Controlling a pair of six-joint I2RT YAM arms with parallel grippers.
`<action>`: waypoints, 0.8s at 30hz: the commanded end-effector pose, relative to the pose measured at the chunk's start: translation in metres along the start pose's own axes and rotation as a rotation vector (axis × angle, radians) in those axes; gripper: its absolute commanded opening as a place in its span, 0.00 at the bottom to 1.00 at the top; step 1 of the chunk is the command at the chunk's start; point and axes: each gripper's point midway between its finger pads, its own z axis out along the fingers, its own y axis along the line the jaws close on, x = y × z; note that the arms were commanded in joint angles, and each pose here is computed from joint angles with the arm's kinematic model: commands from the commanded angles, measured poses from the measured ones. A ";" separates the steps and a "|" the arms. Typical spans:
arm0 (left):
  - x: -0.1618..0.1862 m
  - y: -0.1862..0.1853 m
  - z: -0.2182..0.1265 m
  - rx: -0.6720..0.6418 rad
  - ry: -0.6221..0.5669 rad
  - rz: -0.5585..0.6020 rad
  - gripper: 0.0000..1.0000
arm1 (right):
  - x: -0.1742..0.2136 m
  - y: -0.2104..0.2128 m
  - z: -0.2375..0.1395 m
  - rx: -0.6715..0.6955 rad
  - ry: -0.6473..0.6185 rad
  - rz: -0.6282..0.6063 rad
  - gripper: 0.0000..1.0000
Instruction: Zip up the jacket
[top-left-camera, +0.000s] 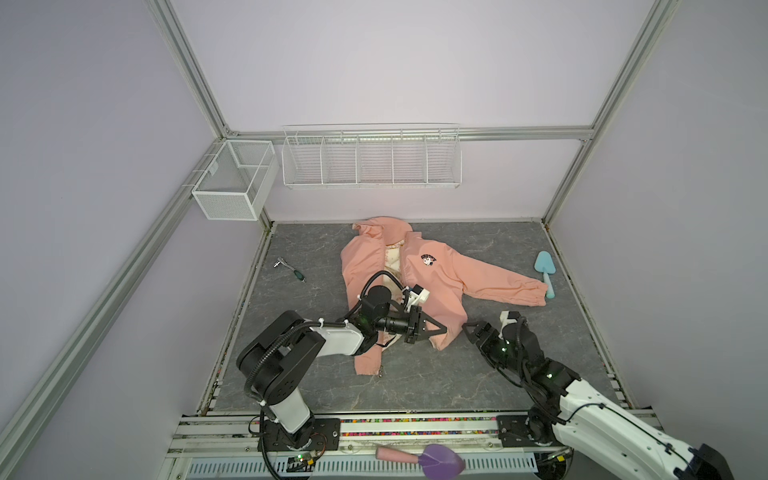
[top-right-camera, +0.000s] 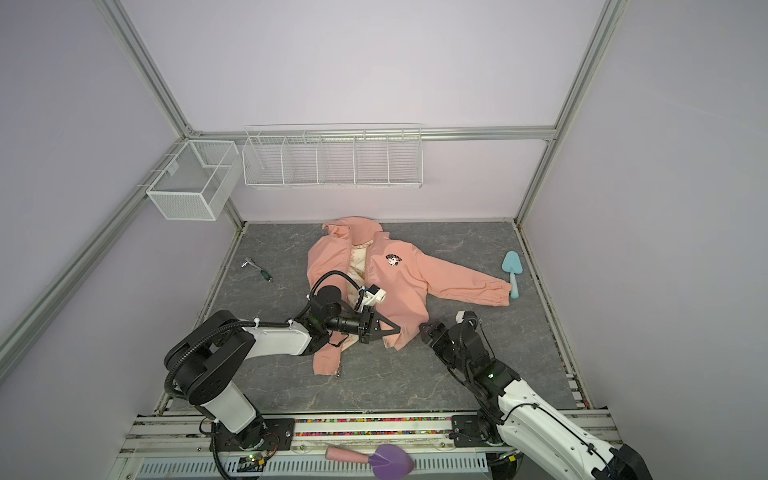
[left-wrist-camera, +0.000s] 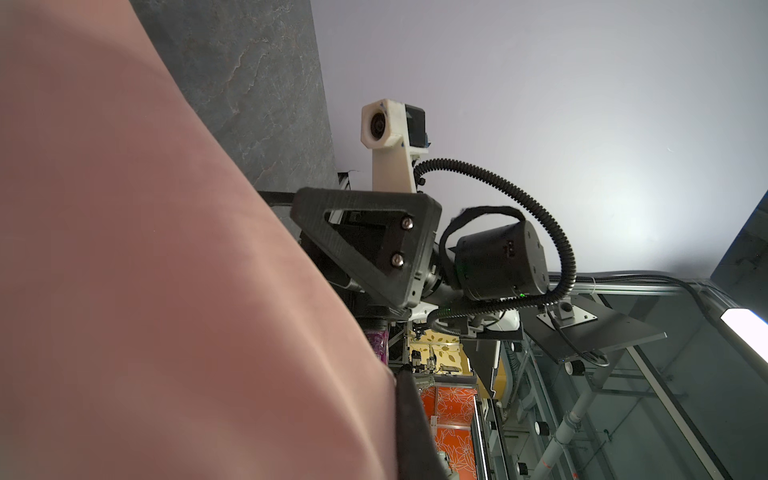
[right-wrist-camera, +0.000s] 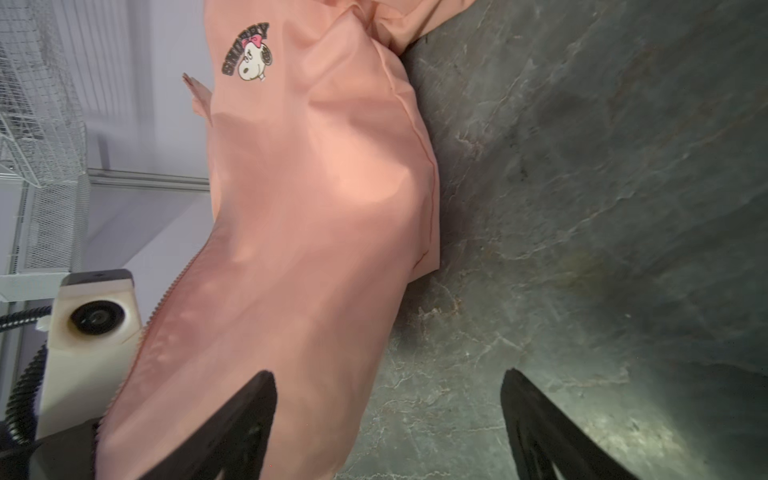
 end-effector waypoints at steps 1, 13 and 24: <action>0.000 -0.012 -0.004 0.031 -0.006 0.032 0.00 | -0.004 0.013 0.008 -0.045 0.014 0.040 0.83; 0.003 -0.012 -0.006 0.061 -0.013 0.026 0.00 | -0.022 0.026 0.061 -0.018 0.044 0.029 0.58; -0.013 -0.003 -0.011 -0.024 -0.089 0.062 0.00 | -0.059 0.078 0.024 0.072 0.011 -0.219 0.06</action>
